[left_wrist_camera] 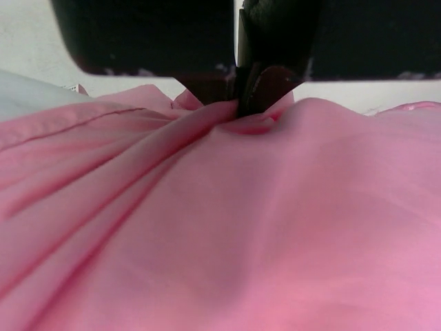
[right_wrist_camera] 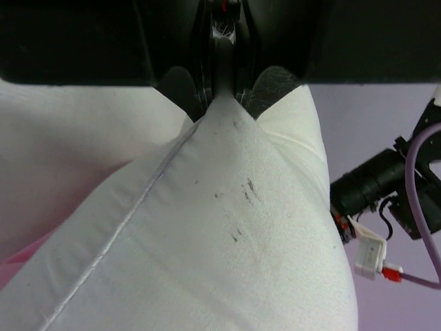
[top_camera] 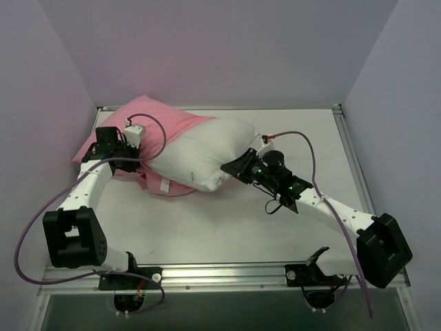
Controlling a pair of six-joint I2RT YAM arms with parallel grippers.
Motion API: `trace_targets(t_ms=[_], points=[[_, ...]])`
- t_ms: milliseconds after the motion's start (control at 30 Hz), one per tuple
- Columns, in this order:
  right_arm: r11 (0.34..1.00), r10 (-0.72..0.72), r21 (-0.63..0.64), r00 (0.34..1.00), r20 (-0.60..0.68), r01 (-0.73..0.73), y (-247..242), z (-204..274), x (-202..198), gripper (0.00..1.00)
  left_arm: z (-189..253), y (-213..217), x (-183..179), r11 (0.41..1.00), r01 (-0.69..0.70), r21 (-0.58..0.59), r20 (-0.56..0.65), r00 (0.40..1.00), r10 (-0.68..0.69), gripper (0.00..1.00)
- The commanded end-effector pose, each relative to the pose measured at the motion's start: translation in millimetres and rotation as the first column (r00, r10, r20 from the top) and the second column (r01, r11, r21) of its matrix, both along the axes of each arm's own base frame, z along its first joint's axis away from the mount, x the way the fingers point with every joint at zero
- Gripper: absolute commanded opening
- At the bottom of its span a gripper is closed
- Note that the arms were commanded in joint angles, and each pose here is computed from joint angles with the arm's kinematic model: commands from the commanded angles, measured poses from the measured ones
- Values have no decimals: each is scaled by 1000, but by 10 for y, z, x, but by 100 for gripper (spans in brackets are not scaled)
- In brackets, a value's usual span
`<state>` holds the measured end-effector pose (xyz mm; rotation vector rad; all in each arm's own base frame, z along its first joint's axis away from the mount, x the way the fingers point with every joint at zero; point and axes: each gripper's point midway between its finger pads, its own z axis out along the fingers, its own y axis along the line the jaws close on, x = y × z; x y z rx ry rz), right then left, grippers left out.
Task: Remove the pillowcase from the pillow
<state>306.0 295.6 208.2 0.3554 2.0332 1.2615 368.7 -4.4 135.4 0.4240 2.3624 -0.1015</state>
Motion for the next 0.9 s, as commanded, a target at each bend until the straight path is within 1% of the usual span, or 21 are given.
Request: trace_targets(t_ms=[0,33,67,133,167,200,233,333,400,467,500,533,567,600,633,667,700,733,767,800,867], points=[[996,-72,47,995,73,69,-295,311,-65,0,105,651,350,976,-145,164,109,986,129,2],[997,-72,4,996,50,71,-364,122,-136,0,167,743,413,972,-168,164,127,981,148,2],[997,-80,-4,995,52,80,-445,118,-205,0,100,795,456,970,-184,157,111,980,168,2],[994,-98,-48,995,-5,98,-596,-200,-320,0,95,849,501,972,-192,135,103,978,179,2],[994,-101,-42,995,-14,101,-627,-240,-373,0,96,860,484,975,-188,119,87,980,179,2],[994,-100,-53,995,-27,98,-645,-322,-405,0,96,799,457,982,-163,100,79,985,155,2],[993,-89,-75,995,-47,85,-655,-446,-456,0,98,652,433,994,-102,47,78,992,99,2],[992,-59,-116,996,-60,51,-644,-602,-524,0,61,302,210,998,41,-51,85,996,-36,2],[991,-19,-134,998,-60,11,-616,-747,-573,0,5,210,77,996,75,-49,87,994,-71,2],[982,18,-184,991,-131,-42,-612,-1027,-666,0,-64,232,36,997,68,-32,80,995,-66,4],[975,34,-215,989,-144,-64,-625,-1137,-701,0,-136,235,1,997,72,-28,62,996,-70,6],[969,40,-234,986,-163,-78,-634,-1233,-735,0,-170,240,-11,997,80,-21,50,996,-79,11],[960,45,-261,980,-195,-96,-656,-1385,-784,0,-263,183,-111,991,133,-32,1,991,-133,33],[952,53,-285,978,-201,-110,-673,-1457,-800,0,-203,121,-134,982,181,-48,-1,983,-181,45],[947,59,-298,977,-206,-120,-678,-1496,-809,0,-215,19,-314,969,228,-95,-57,971,-234,55],[938,71,-317,974,-215,-139,-668,-1561,-838,0,-53,-139,-363,933,336,-130,-2,941,-339,67],[928,88,-339,974,-207,-156,-659,-1583,-846,0,166,-214,-367,911,389,-136,45,921,-387,71],[917,96,-359,972,-215,-171,-658,-1641,-856,0,283,-318,-510,886,426,-183,40,904,-426,74],[905,105,-381,969,-225,-187,-658,-1691,-884,0,567,-472,-560,839,507,-199,135,862,-489,78],[889,136,-403,966,-221,-218,-622,-1719,-909,0,868,-541,-546,817,547,-180,202,834,-514,80],[853,160,-448,951,-266,-268,-621,-1895,-997,0,1212,-711,-611,789,586,-184,272,802,-532,83]])
